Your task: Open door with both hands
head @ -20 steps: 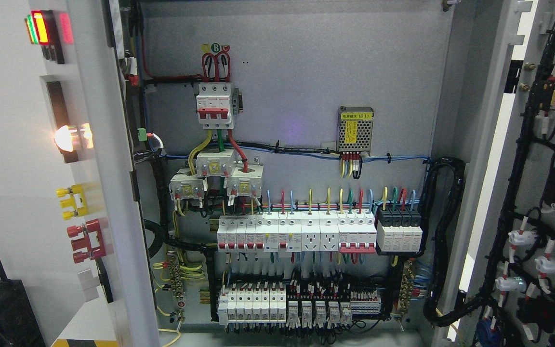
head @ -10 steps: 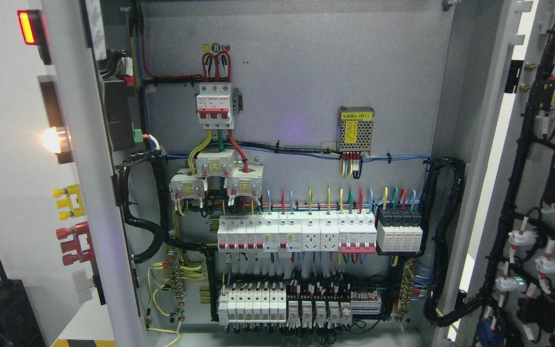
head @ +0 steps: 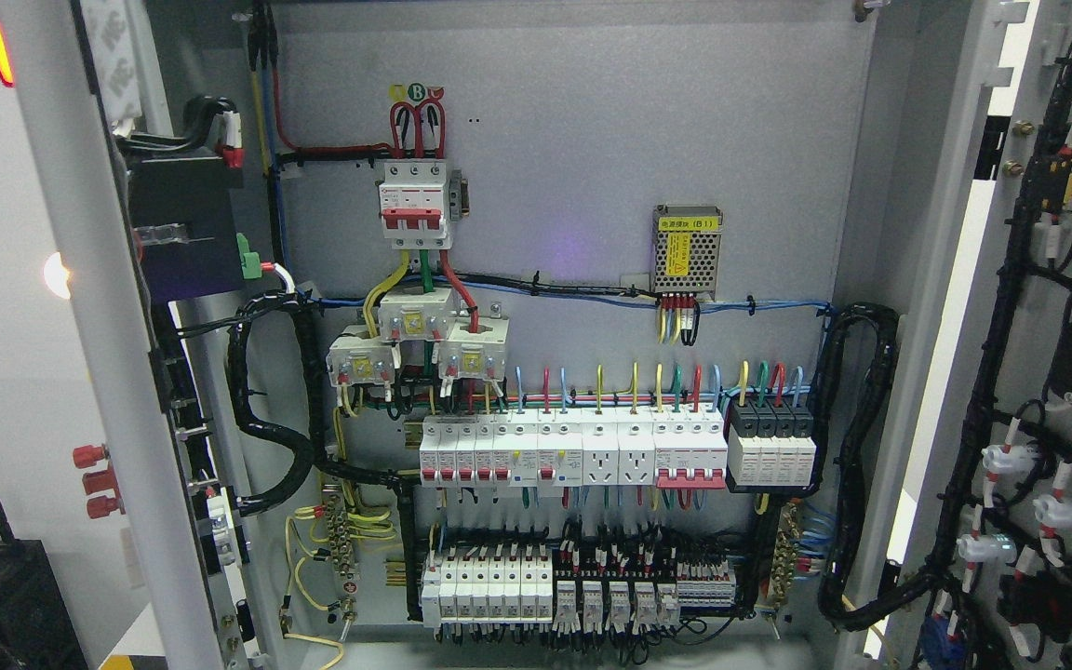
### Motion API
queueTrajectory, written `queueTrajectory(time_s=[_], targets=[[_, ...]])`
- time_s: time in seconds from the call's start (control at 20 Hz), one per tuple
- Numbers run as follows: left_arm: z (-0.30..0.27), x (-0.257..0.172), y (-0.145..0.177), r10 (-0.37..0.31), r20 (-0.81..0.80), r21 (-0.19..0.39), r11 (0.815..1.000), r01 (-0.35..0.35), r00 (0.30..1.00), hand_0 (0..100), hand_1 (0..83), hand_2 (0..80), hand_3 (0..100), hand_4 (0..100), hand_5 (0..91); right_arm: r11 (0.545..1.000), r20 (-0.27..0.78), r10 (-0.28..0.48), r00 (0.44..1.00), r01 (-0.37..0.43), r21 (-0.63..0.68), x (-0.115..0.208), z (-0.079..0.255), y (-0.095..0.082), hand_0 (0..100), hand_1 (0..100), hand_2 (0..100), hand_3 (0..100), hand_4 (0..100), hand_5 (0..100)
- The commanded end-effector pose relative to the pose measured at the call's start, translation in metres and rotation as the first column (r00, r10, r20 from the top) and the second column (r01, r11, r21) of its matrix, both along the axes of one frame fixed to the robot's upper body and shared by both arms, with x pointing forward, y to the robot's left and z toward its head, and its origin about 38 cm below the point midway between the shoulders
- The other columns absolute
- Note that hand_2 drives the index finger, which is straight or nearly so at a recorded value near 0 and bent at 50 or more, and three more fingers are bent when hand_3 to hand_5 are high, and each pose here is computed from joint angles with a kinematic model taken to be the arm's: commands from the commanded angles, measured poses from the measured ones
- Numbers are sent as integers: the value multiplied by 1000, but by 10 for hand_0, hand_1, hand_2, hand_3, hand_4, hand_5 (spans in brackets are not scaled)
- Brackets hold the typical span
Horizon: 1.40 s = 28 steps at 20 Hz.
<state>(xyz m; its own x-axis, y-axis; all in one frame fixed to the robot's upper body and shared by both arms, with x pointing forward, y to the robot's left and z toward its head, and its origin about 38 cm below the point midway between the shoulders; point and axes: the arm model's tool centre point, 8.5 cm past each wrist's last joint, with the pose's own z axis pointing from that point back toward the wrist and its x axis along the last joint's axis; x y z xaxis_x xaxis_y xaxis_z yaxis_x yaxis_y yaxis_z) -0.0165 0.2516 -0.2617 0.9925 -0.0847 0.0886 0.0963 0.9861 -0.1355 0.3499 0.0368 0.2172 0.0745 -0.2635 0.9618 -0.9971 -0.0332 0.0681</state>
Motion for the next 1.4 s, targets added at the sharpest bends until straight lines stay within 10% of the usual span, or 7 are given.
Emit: queueTrajectory(time_s=[0.0,1.35], targets=[[-1,-1,-17,-14,-7,-26,1000,13,1000,0,0,0,0,0,0,999,8,42,999,-42,4,-10,4,16,381,0,0,0,0,0],[-1,0,-16,-9,-6,-24,1000,9,1000,0,0,0,0,0,0,995,70,89,994,-85,-51,-24,12,49,381,0,0,0,0,0]])
